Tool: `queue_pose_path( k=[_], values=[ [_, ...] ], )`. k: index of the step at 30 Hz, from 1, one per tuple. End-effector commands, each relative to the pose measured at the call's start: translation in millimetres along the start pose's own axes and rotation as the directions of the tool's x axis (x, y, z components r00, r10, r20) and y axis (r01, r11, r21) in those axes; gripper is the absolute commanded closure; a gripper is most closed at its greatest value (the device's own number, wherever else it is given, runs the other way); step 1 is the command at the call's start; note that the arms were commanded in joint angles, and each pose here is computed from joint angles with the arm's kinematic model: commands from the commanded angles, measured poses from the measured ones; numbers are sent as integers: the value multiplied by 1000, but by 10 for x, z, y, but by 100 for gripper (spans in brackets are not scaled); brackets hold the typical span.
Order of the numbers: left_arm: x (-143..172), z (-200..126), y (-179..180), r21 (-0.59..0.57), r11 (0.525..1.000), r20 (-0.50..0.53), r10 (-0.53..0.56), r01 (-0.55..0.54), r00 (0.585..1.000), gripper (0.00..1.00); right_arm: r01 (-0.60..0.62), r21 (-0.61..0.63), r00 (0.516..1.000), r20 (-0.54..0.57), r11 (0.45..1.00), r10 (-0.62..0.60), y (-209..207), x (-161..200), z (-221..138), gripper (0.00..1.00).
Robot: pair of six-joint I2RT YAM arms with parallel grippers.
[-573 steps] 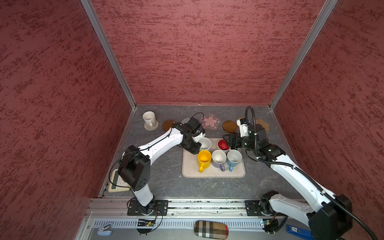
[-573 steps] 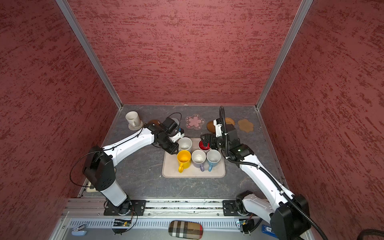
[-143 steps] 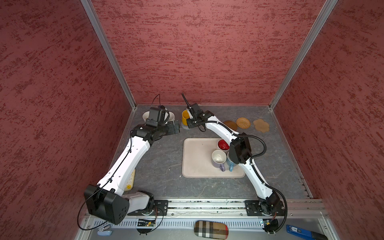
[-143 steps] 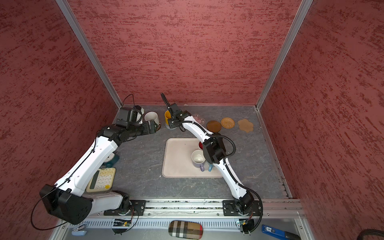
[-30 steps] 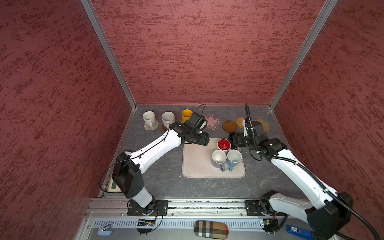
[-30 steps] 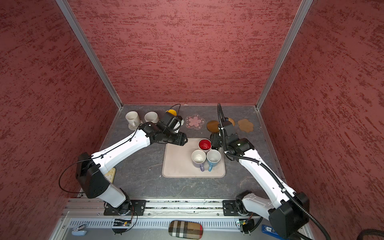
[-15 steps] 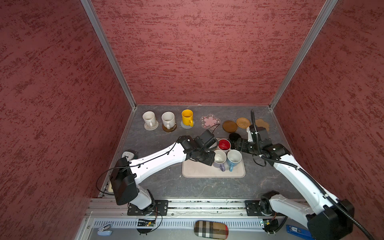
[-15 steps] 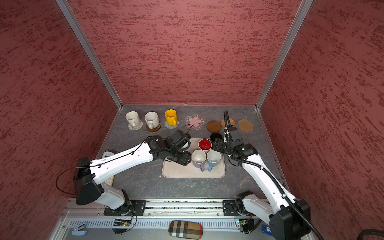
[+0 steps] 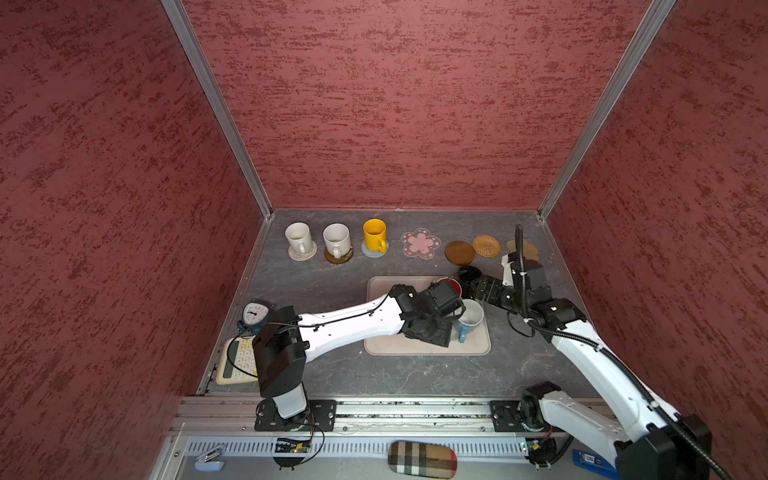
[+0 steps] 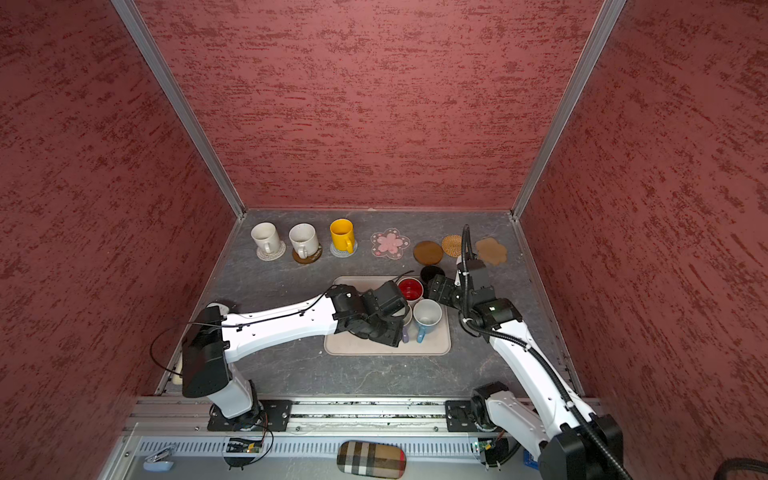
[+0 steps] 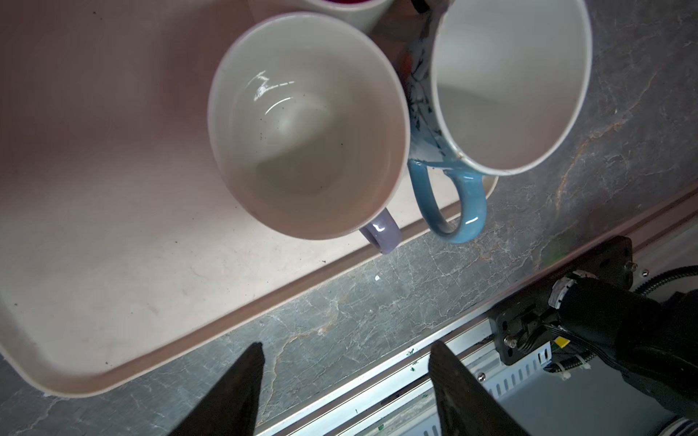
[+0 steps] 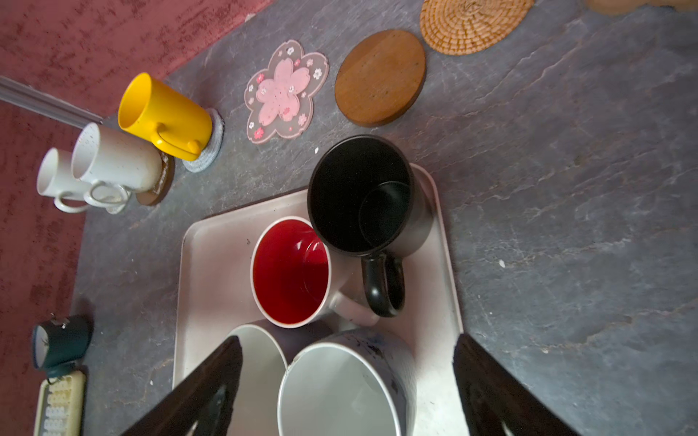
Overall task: Place cups on coasters
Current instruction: Pick up the cup from the tray.
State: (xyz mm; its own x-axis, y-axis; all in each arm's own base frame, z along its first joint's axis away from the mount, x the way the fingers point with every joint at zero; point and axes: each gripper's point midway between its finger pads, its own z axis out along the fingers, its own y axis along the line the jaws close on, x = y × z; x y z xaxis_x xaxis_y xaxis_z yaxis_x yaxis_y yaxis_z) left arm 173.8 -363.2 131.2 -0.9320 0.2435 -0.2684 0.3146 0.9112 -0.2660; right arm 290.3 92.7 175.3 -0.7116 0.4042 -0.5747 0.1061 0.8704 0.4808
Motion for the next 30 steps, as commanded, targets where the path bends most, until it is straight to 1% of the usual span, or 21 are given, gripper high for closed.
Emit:
queue_pose_path(
  k=[1, 5, 10, 17, 21, 30],
  values=[
    [-122, 49, -123, 22, 996, 59, -87, 86, 994, 29, -62, -56, 993, 100, 997, 67, 22, -188, -102, 10],
    [-205, 126, -137, 12, 989, 93, -147, 147, 985, 28, -99, -82, 986, 124, 992, 109, -37, -192, -146, 10],
    [-298, 265, -185, 3, 982, 113, -190, 191, 975, 28, -101, -116, 987, 114, 988, 115, -40, -181, -176, 10],
    [-315, 520, -181, -42, 973, 92, -221, 226, 971, 31, -85, -151, 986, 130, 985, 105, -23, -148, -257, 10],
    [-288, 545, -120, -66, 969, 91, -230, 237, 969, 34, -76, -161, 987, 127, 984, 97, -26, -103, -254, 10],
    [-265, 578, 81, -120, 958, 91, -250, 260, 964, 35, -62, -197, 988, 127, 978, 88, 29, -90, -273, 11]
  ],
)
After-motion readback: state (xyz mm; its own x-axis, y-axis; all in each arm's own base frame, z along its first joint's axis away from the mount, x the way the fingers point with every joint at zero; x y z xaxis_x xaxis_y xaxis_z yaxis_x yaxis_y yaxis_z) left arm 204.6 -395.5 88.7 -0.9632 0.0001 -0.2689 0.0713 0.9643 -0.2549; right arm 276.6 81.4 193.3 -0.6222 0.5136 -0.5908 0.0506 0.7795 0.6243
